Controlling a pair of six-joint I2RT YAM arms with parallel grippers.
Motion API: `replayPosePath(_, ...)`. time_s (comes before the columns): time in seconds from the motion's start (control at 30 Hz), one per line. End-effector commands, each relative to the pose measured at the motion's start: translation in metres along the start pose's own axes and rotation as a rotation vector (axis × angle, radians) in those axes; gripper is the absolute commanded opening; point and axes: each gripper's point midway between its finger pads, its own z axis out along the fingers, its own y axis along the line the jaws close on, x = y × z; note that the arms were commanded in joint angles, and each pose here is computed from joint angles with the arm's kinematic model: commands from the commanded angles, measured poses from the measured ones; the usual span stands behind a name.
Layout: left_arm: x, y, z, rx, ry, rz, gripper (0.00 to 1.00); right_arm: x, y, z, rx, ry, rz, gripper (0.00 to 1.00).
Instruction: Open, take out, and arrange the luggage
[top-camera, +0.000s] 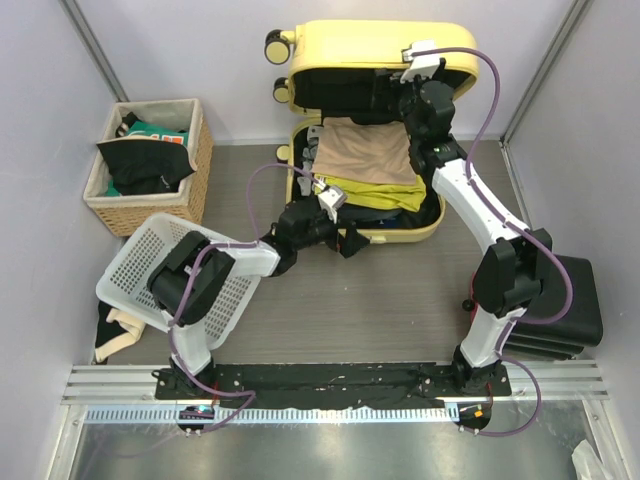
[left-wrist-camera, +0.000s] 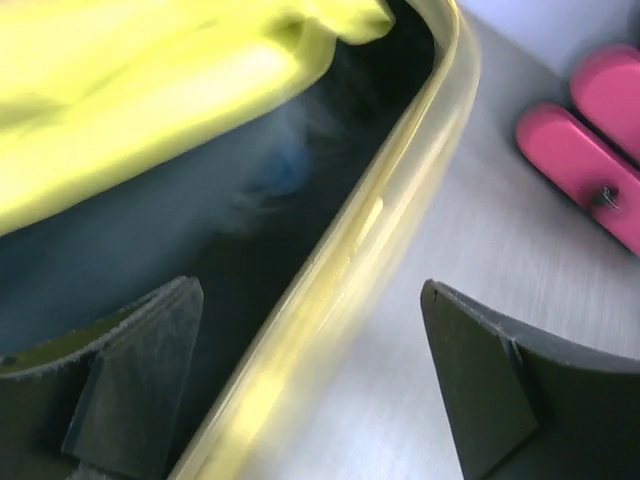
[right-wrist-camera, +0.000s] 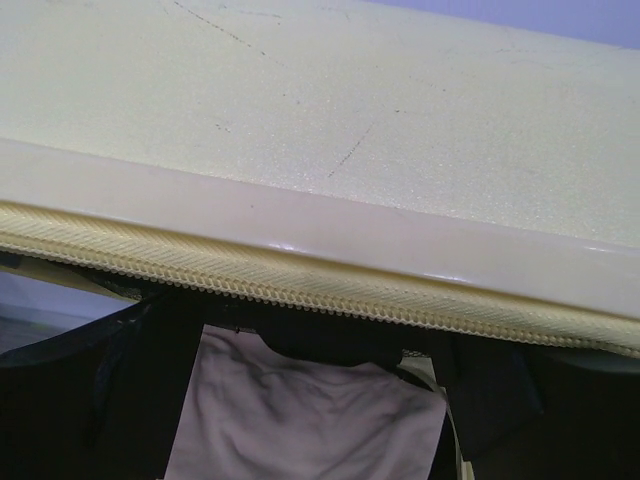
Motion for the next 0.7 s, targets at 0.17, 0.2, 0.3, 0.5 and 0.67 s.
replayPosePath(0.17,0.137,-0.096,-0.042,0.165,0.356,-0.219,0.95,-0.076,-0.030,0.030,0.076,-0.199,-0.094,0.97)
replayPosePath(0.2,0.142,-0.104,-0.043,0.174,0.368,-0.219,0.95,-0.064,-0.028,0.039,0.068,-0.181,-0.103,0.97)
replayPosePath(0.3,0.149,-0.118,-0.045,0.182,0.381,-0.208,0.95,-0.059,-0.030,0.059,0.054,-0.178,-0.114,0.97)
replayPosePath(0.5,0.158,-0.138,-0.052,0.172,0.410,-0.198,0.95,-0.053,-0.043,0.089,0.073,-0.203,-0.109,0.97)
replayPosePath(0.67,0.161,-0.149,-0.055,0.154,0.444,-0.181,0.95,-0.036,-0.047,0.107,0.071,-0.251,-0.058,0.98)
